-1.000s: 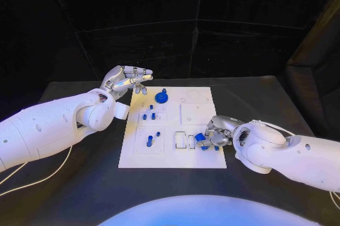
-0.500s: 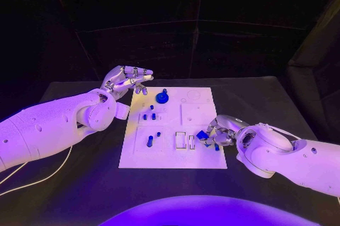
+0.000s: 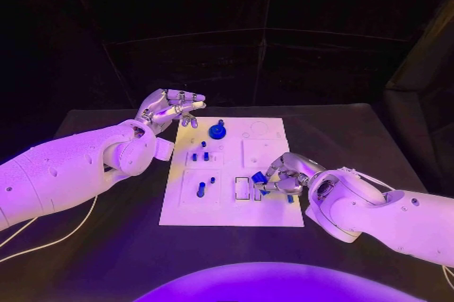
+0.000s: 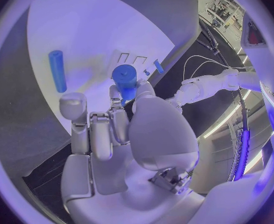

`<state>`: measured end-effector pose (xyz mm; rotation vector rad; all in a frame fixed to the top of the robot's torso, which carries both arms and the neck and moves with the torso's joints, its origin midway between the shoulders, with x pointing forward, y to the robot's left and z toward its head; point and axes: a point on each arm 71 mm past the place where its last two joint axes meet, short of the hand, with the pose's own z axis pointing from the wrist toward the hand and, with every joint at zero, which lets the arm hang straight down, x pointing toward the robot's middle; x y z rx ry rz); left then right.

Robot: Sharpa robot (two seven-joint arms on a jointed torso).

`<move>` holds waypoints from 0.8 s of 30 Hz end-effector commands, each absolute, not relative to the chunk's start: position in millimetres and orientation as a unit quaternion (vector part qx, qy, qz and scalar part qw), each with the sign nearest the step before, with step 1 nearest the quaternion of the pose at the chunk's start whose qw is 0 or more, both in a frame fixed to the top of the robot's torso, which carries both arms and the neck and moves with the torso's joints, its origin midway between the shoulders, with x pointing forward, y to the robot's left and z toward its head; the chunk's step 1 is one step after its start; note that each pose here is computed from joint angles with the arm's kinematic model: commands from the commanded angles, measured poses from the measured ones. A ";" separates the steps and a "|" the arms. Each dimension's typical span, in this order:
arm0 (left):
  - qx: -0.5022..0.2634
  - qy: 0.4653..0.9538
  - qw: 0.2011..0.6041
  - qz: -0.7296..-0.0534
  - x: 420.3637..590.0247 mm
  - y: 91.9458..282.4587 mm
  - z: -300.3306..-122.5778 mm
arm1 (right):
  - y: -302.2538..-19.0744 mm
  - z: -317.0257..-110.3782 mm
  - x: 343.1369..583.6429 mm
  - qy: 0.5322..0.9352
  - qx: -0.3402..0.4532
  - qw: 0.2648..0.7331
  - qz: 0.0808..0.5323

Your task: Assemble the parts on the task board

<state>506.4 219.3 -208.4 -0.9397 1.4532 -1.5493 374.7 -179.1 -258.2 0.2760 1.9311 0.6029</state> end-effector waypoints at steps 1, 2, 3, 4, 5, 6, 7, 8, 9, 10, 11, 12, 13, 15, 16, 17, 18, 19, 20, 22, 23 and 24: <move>-0.369 0.573 0.392 -0.617 506.2 217.4 -207.1 | -172.9 -264.0 375.1 0.828 0.112 0.491 0.245; -0.369 0.573 0.392 -0.617 506.2 217.3 -207.1 | -171.2 -264.9 375.4 0.831 0.111 0.488 0.243; -0.369 0.573 0.392 -0.617 506.2 217.2 -207.1 | -169.0 -266.0 375.7 0.834 0.109 0.484 0.242; -0.369 0.573 0.392 -0.618 506.2 217.0 -207.1 | -166.9 -267.0 376.2 0.836 0.108 0.481 0.240; -0.369 0.574 0.392 -0.618 506.1 216.8 -207.1 | -164.8 -267.8 376.7 0.838 0.108 0.479 0.239; -0.369 0.574 0.391 -0.618 506.1 216.6 -207.1 | -162.8 -268.7 377.2 0.839 0.107 0.477 0.237; -0.369 0.574 0.391 -0.618 506.1 216.3 -207.2 | -160.9 -269.4 377.8 0.840 0.108 0.476 0.236; -0.369 0.574 0.391 -0.618 506.1 216.0 -207.2 | -159.6 -269.9 378.2 0.841 0.108 0.475 0.234; -0.369 0.574 0.391 -0.618 506.1 215.8 -207.2 | -158.2 -270.4 378.6 0.842 0.107 0.474 0.233; -0.369 0.574 0.390 -0.619 506.1 215.5 -207.1 | -156.6 -271.0 379.1 0.843 0.107 0.473 0.231; -0.368 0.574 0.390 -0.619 506.0 215.2 -207.1 | -154.8 -271.4 379.4 0.844 0.106 0.473 0.230; -0.368 0.574 0.390 -0.619 506.0 215.1 -207.2 | -153.1 -271.8 379.7 0.844 0.106 0.472 0.230; -0.368 0.574 0.390 -0.619 506.1 215.0 -207.2 | -151.4 -272.0 379.9 0.845 0.105 0.472 0.230; -0.368 0.574 0.389 -0.619 506.1 214.9 -207.2 | -148.9 -272.0 380.2 0.844 0.103 0.473 0.230; -0.368 0.574 0.389 -0.619 506.1 214.8 -207.2 | -147.8 -271.9 380.4 0.844 0.103 0.474 0.230; -0.368 0.574 0.389 -0.619 506.1 214.8 -207.2 | -147.0 -271.9 380.6 0.843 0.102 0.475 0.230; -0.368 0.574 0.389 -0.619 506.1 214.8 -207.2 | -146.3 -271.7 380.9 0.842 0.103 0.477 0.230; -0.368 0.574 0.389 -0.619 506.1 214.8 -207.2 | -145.8 -271.5 381.1 0.841 0.103 0.479 0.230; -0.368 0.574 0.389 -0.619 506.1 214.7 -207.2 | -145.1 -271.1 381.3 0.839 0.102 0.482 0.230; -0.368 0.574 0.389 -0.619 506.2 214.6 -207.3 | -143.9 -270.3 381.6 0.836 0.102 0.486 0.232; -0.368 0.574 0.389 -0.619 506.2 214.5 -207.3 | -143.1 -269.9 381.6 0.835 0.102 0.488 0.233; -0.368 0.575 0.389 -0.619 506.2 214.4 -207.3 | -142.6 -269.6 381.7 0.834 0.102 0.490 0.233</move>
